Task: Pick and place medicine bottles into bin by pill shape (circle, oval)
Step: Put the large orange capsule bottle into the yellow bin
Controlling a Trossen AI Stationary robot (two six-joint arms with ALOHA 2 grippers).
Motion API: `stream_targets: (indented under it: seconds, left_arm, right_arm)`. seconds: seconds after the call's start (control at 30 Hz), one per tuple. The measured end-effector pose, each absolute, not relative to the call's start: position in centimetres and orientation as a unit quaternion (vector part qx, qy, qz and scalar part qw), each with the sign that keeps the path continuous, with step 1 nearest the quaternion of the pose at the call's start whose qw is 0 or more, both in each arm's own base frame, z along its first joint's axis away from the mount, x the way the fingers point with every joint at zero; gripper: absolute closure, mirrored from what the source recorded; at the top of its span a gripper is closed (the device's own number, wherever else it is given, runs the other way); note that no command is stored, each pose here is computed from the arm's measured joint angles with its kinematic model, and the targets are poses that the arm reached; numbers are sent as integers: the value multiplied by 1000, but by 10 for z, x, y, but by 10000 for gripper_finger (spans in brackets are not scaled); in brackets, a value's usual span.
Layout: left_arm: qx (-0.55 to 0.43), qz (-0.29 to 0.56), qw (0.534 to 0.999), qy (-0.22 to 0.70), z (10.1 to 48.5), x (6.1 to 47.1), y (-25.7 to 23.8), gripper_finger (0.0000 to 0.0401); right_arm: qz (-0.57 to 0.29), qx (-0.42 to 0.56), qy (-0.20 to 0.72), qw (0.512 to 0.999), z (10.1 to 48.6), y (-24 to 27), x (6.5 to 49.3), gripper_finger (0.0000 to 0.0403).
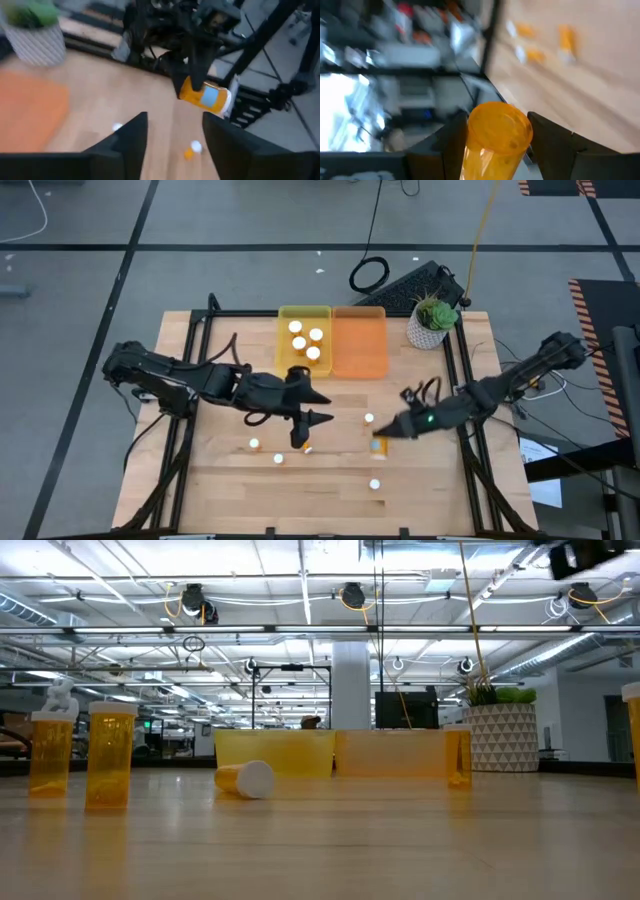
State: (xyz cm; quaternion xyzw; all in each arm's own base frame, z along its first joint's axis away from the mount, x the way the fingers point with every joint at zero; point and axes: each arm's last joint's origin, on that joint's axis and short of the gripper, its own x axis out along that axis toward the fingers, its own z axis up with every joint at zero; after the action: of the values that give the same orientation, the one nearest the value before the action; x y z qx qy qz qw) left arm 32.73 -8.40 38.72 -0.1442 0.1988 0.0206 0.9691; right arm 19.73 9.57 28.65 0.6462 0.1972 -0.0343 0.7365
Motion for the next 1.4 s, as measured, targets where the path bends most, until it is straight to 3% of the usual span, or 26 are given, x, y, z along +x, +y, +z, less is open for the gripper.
stream_targets:
  seconds: [0.33, 0.77, 0.93, 1.23, 1.4]
  left_arm:
    - [-48, 108, 991, 67, 417, 322, -91, 92]
    - [-12, 195, 980, 28, 431, 329, -65, 84]
    - [21, 216, 976, 20, 424, 348, -50, 77]
    - [32, 254, 966, 38, 402, 373, -26, 24]
    - [23, 265, 963, 44, 400, 373, -18, 23]
  right_arm:
    - [-83, 624, -39, 776, 320, 45, 210, 214]
    - [-106, 614, -208, 754, 335, -8, 229, 212]
    - [-104, 620, -238, 741, 336, -17, 233, 212]
    - [-98, 645, -240, 719, 332, -19, 239, 211]
    - [-99, 651, -238, 714, 331, -19, 239, 211]
